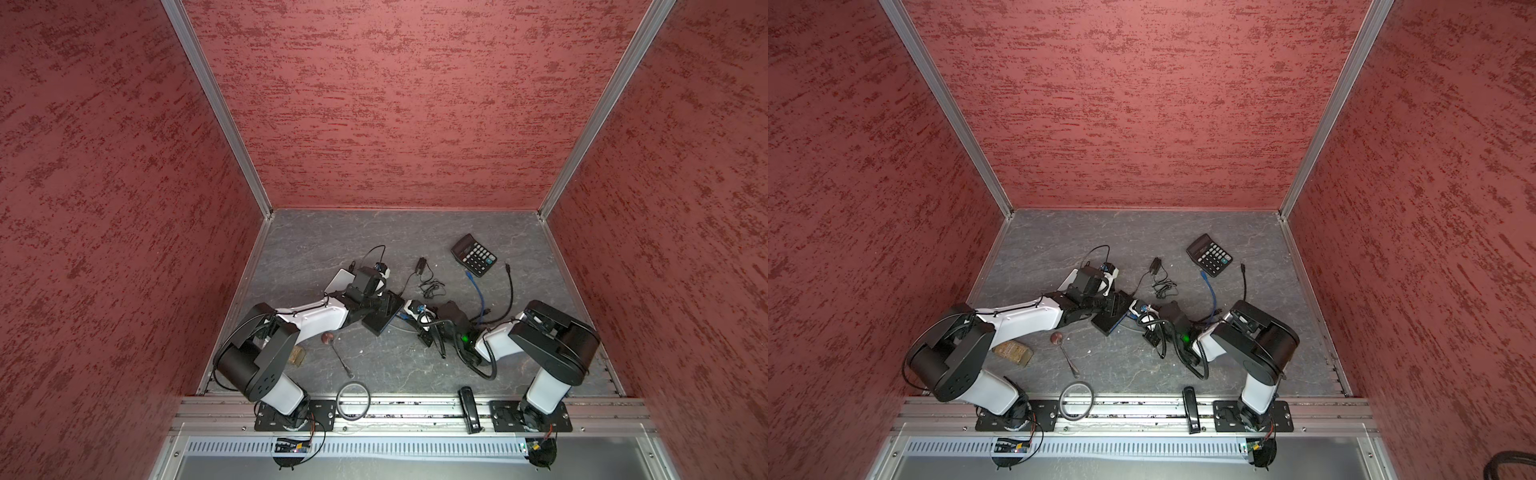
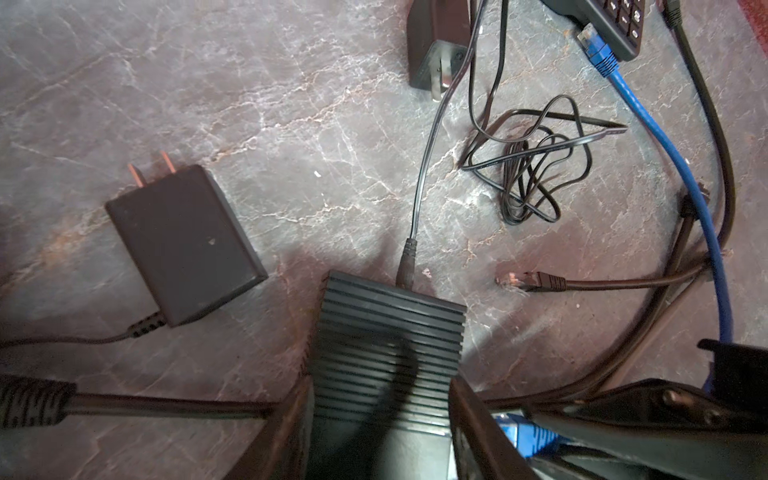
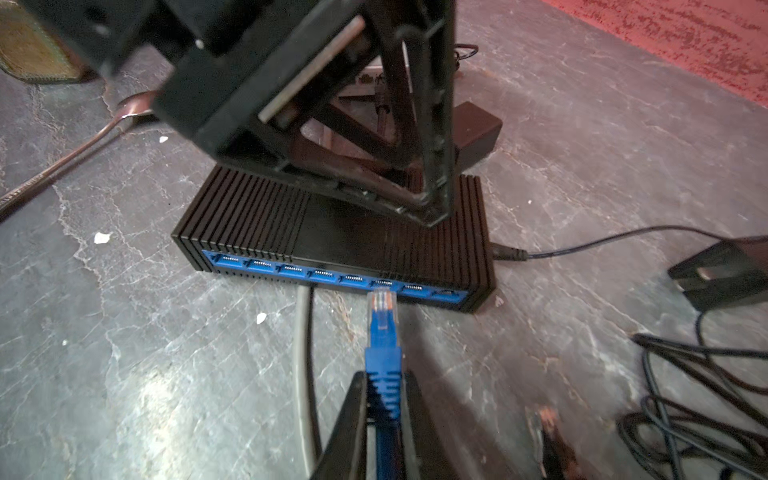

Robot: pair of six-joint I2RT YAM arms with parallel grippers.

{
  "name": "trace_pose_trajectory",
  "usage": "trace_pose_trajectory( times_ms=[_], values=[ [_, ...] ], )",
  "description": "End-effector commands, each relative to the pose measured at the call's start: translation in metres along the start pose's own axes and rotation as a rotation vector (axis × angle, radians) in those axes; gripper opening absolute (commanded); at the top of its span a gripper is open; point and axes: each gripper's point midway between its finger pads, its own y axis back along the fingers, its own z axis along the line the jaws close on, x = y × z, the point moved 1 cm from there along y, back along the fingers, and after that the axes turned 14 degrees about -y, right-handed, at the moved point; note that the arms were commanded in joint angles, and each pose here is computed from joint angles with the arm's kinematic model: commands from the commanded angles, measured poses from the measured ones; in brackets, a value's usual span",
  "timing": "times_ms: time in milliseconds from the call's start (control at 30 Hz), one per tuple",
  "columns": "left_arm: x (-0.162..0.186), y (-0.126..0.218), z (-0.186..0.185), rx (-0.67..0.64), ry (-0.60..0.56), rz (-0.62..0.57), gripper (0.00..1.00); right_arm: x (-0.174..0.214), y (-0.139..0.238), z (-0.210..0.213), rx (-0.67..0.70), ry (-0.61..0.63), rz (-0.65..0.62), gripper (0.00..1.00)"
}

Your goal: Insert the plug into the switch port

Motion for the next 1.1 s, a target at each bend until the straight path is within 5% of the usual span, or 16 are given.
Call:
trace_pose_trajectory(
  times_ms=[0,433,1067],
  values=[
    [0.014,-0.005,0.001,-0.016,0.007,0.031,0.53,-0.010,-0.006,0.001,0.009,0.003,-0.026,0.01],
    [-0.016,0.014,0.015,-0.176,-0.090,-0.047,0.55,-0.004,-0.008,-0.001,0.027,0.010,0.010,0.01],
    [0.028,-0.013,-0.002,-0.112,-0.051,0.032,0.55,-0.007,-0.018,0.004,0.008,0.013,0.012,0.01]
  ],
)
